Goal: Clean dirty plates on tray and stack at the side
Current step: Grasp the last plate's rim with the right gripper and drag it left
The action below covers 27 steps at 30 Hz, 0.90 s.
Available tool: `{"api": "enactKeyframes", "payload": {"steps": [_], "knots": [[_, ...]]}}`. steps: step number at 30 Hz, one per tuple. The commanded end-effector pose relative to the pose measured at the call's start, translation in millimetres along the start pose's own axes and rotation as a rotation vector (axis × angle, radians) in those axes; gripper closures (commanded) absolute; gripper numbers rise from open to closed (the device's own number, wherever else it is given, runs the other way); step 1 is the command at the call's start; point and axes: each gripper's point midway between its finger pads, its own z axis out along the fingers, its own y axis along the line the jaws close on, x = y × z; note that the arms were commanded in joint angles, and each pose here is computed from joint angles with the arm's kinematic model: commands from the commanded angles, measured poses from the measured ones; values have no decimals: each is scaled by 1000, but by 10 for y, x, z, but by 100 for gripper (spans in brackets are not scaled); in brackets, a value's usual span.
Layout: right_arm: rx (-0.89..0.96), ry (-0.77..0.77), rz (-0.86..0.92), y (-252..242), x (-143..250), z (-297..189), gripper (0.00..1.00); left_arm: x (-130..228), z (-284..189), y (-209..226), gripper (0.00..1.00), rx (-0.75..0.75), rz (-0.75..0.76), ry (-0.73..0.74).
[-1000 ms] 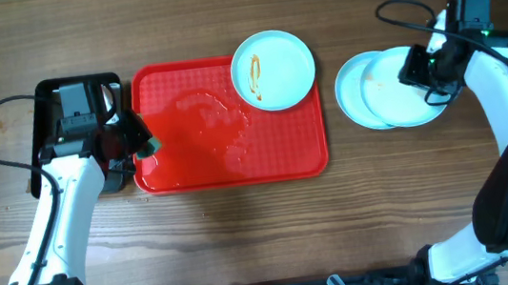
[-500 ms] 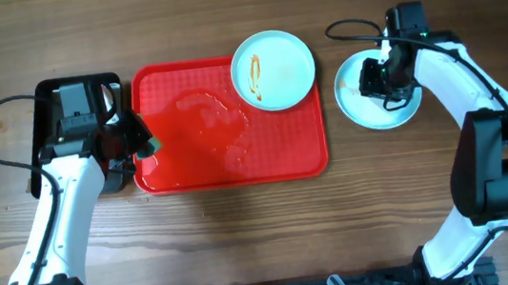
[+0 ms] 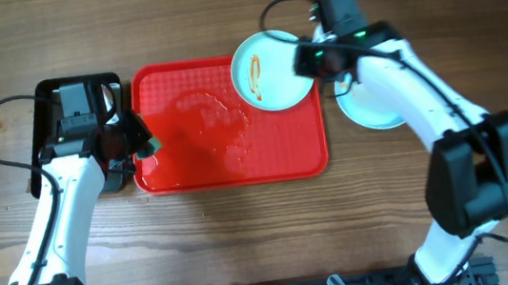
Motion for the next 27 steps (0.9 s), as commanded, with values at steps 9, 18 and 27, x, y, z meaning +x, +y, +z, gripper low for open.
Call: {"api": "enactKeyframes", "payload": {"steps": [9, 18, 27], "knots": [[21, 304, 66, 146, 883, 717, 70, 50, 12, 20, 96, -3, -24, 28], [-39, 398, -100, 650, 1398, 670, 71, 56, 11, 24, 96, -5, -24, 30], [77, 301, -201, 577, 924, 403, 71, 37, 12, 15, 96, -1, -23, 22]]}}
